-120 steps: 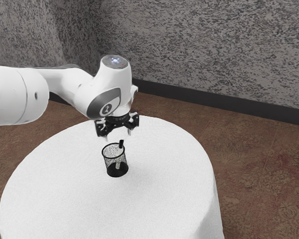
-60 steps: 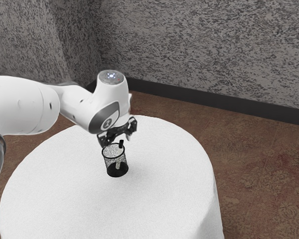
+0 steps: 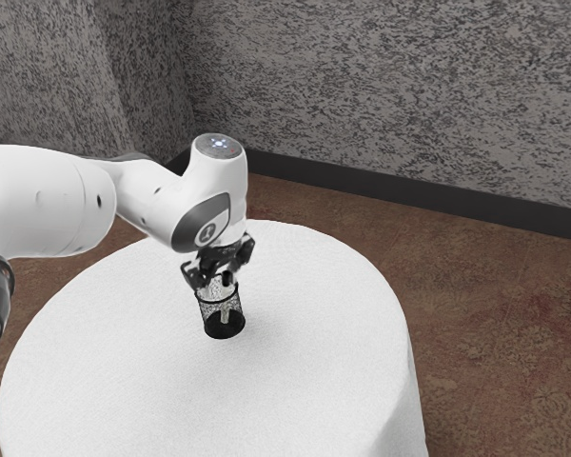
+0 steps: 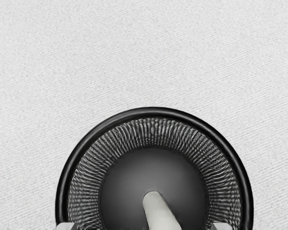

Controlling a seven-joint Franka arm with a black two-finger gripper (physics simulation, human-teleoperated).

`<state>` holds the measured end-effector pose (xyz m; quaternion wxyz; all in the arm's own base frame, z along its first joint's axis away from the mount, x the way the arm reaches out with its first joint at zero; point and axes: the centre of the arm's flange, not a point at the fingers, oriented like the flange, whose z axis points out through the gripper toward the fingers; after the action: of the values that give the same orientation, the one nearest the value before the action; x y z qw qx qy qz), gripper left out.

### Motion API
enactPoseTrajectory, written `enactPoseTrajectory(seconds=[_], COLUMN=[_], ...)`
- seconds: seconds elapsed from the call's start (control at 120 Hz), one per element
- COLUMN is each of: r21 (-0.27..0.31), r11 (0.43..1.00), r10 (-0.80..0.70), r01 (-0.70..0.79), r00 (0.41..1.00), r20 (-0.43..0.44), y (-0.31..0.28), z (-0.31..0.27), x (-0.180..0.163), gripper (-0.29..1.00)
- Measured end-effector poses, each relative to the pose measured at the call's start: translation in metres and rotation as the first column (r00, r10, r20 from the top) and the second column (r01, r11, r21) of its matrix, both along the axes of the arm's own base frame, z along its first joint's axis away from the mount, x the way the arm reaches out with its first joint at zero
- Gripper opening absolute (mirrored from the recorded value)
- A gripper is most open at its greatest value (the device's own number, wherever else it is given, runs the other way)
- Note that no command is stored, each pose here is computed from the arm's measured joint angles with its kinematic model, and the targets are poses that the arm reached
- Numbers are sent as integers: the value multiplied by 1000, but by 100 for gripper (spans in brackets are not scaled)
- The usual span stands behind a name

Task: Take the marker out of the pen holder and place it to the left of the pen holder.

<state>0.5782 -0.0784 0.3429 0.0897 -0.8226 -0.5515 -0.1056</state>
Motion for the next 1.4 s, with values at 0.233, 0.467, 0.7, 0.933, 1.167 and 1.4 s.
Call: enactPoseTrajectory(seconds=[0.233,0.467,0.7,0.933,1.167,1.4], r21=[0,-1,-1,0,19,80], r11=[1000,999,999,998,994,983], r10=[25,45,49,56,107,170], r01=[-25,-45,-49,-56,-107,-167], r00=[1000,999,998,998,994,985], r20=[-11,-21,-30,-9,2,-35], y=[1,2,-3,-3,14,46], z=[-1,-2,-4,23,77,122], x=[-2,-3,-5,6,19,19], gripper=[13,6,4,-3,-6,-6])
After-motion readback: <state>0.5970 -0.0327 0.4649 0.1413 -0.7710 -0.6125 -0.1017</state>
